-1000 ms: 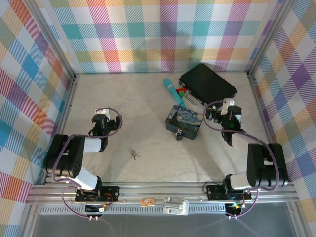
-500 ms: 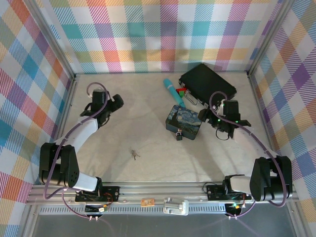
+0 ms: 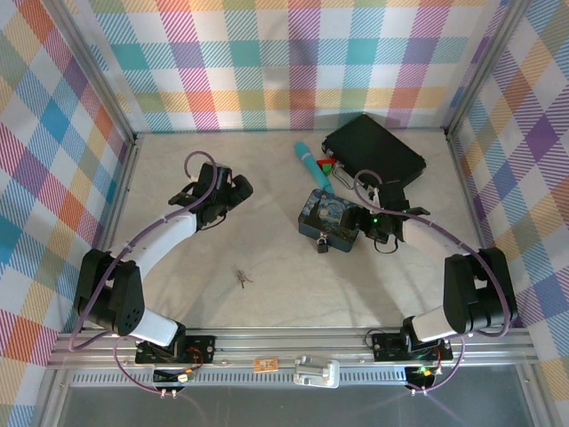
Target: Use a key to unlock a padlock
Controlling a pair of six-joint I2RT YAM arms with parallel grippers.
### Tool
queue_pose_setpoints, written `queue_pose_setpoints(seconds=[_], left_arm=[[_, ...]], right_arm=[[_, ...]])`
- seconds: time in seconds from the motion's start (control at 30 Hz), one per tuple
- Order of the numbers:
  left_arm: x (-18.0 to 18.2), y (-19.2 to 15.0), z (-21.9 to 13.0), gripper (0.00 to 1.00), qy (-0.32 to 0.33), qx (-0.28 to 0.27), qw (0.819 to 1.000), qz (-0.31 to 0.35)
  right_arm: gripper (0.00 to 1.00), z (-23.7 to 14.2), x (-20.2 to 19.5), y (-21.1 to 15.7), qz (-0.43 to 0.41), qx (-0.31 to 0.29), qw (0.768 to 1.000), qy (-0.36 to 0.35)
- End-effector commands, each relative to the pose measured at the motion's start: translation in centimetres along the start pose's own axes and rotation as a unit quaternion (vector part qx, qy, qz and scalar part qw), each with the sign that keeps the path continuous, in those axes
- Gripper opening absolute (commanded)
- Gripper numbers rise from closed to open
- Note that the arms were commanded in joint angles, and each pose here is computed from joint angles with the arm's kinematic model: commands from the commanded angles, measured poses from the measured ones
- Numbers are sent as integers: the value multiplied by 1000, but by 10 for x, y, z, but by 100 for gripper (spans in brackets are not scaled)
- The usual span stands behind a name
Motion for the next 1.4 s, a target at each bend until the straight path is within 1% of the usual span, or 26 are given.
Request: queue_pose_setpoints(seconds=[0.0, 0.03, 0.13, 0.17, 0.27, 0.37, 0.5, 0.6, 0.7, 0.73, 0.87, 0.93, 1.03, 1.1, 1.17, 1.27, 1.37], left_arm=[[-1, 2, -17, 100, -27, -16, 999, -7], [-2, 2, -19, 100, -33, -23, 999, -5], [-2, 4, -24, 100, -42, -36, 998, -2], [0, 4, -25, 100, -41, -38, 998, -3], [4, 3, -28, 100, -33, -46, 998, -9], [10, 2, -31, 100, -21, -59, 998, -22], [14, 2, -35, 100, -14, -69, 997, -30], [15, 2, -36, 100, -16, -63, 998, -23], [14, 1, -38, 100, -22, -57, 998, -17], [19, -3, -38, 100, -10, -45, 999, -14], [27, -10, -40, 100, 1, -38, 999, -14], [30, -13, -41, 100, 2, -35, 999, -18], [37, -19, -42, 100, 9, -31, 999, -26], [42, -22, -42, 100, 19, -25, 999, -32], [47, -27, -44, 100, 31, -16, 999, -37], [55, -33, -49, 100, 37, -7, 998, -47], [62, -42, -52, 100, 29, 3, 998, -64]], right_arm=[[75, 6, 13, 8, -32, 12, 999, 30], [71, 9, 17, 9, -41, 25, 998, 41], [61, 19, 25, 5, -65, 58, 995, 39], [59, 22, 28, 3, -71, 68, 994, 37], [57, 32, 39, -5, -90, 92, 991, 34], [57, 42, 54, -12, -104, 101, 989, 36], [56, 58, 78, -7, -110, 101, 988, 40], [57, 72, 99, 3, -124, 101, 986, 43], [59, 87, 117, 16, -150, 106, 982, 54], [60, 92, 122, 20, -158, 110, 979, 59], [62, 103, 146, 38, -189, 122, 971, 83], [63, 99, 159, 48, -199, 108, 970, 92], [64, 81, 172, 57, -203, 77, 972, 92], [65, 67, 175, 56, -204, 63, 973, 88], [66, 52, 177, 46, -214, 52, 972, 79], [70, 29, 175, 19, -230, 46, 970, 67], [71, 14, 171, -18, -231, 71, 967, 79]])
Point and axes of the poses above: each hand's point on the last joint's axis, 136 mm out from that joint toward the fingers, its own z axis out along the fingers, its own x axis along the line the jaws close on, y = z × x, the point moved 9 cm from there along -z, back along the fingers, and after that the axes turned 6 degrees about z, right-handed, at the moved point
